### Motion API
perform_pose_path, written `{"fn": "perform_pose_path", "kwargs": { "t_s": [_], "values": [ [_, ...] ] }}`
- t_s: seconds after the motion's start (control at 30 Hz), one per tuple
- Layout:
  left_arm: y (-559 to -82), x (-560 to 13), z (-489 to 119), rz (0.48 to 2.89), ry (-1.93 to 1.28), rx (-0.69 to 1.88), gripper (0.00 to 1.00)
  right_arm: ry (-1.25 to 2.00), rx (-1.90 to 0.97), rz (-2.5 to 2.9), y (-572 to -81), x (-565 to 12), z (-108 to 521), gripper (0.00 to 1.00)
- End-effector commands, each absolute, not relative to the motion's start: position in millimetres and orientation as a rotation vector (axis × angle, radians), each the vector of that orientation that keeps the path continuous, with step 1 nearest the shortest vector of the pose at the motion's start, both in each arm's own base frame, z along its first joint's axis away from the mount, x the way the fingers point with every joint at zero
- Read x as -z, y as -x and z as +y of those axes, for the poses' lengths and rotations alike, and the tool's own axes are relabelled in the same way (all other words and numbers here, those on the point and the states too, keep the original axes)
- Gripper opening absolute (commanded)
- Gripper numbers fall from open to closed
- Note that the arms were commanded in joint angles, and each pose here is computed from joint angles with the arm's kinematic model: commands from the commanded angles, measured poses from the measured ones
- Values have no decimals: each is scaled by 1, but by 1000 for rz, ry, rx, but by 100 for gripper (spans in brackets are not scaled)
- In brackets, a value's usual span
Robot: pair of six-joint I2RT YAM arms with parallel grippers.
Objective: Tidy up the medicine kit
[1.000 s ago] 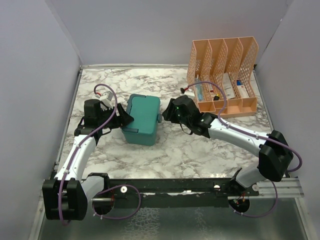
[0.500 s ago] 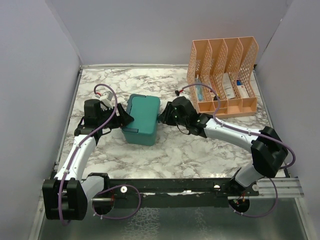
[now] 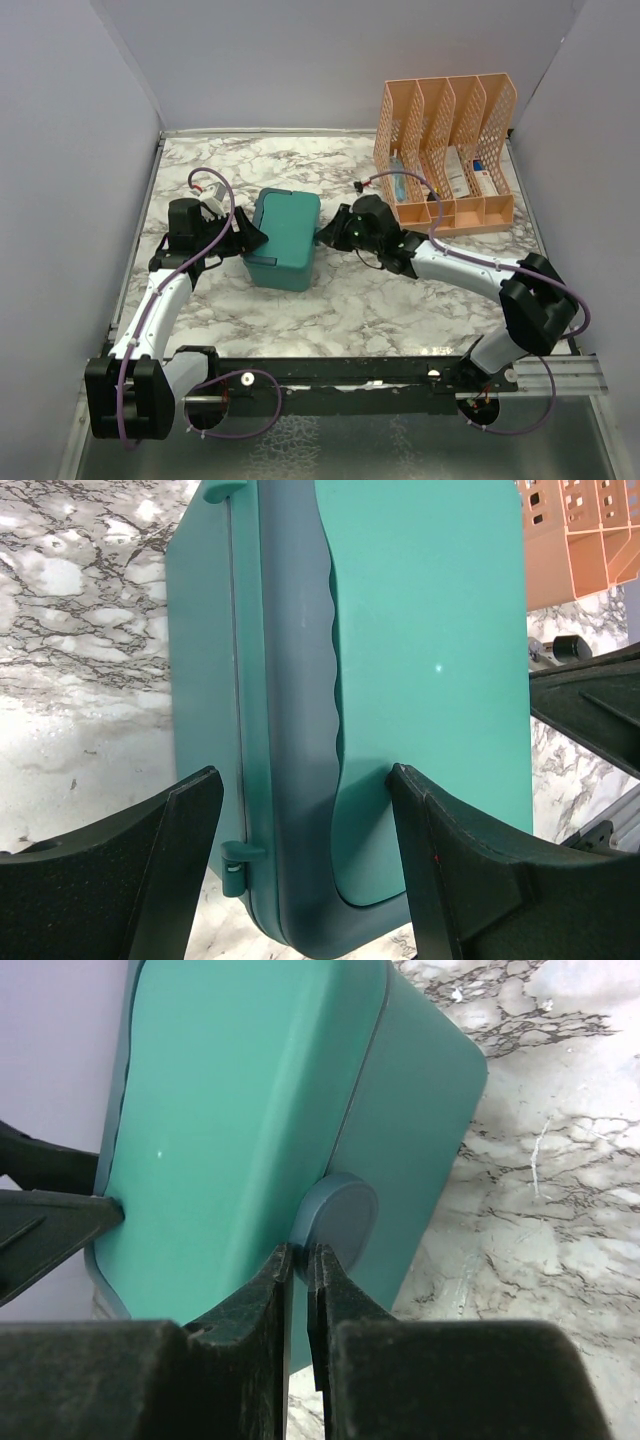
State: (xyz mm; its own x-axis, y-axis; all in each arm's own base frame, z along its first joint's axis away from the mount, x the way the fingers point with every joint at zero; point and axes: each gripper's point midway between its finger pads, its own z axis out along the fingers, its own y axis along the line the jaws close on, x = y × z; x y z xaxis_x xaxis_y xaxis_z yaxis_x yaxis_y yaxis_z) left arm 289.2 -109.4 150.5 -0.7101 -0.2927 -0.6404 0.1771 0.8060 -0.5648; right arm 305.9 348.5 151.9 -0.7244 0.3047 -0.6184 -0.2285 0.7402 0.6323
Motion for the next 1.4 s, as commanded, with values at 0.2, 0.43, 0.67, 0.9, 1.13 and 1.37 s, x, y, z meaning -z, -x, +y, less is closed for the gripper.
{"fn": "perform_pose_path", "kwargs": {
  "t_s": [0.2,0.43,0.67,0.9,1.13,1.37],
  "values": [
    [-266,-110,-104,2392,125,750,70,-54,-1211,2115,-292,-152,351,9],
    [-266,-109,-104,2395,124,752,70,-69,-1370,2069,-289,-154,352,10],
    [-265,-109,-105,2397,123,755,70,10,-1404,2049,-291,-160,359,11],
    [-265,-108,-105,2399,124,757,70,50,-1404,2054,-289,-160,362,15],
    [-266,-112,-104,2387,148,753,70,-47,-1192,2079,-302,-166,334,29],
    [-274,-122,-100,2357,178,724,72,-175,-903,2121,-315,-163,289,40]
  ]
}}
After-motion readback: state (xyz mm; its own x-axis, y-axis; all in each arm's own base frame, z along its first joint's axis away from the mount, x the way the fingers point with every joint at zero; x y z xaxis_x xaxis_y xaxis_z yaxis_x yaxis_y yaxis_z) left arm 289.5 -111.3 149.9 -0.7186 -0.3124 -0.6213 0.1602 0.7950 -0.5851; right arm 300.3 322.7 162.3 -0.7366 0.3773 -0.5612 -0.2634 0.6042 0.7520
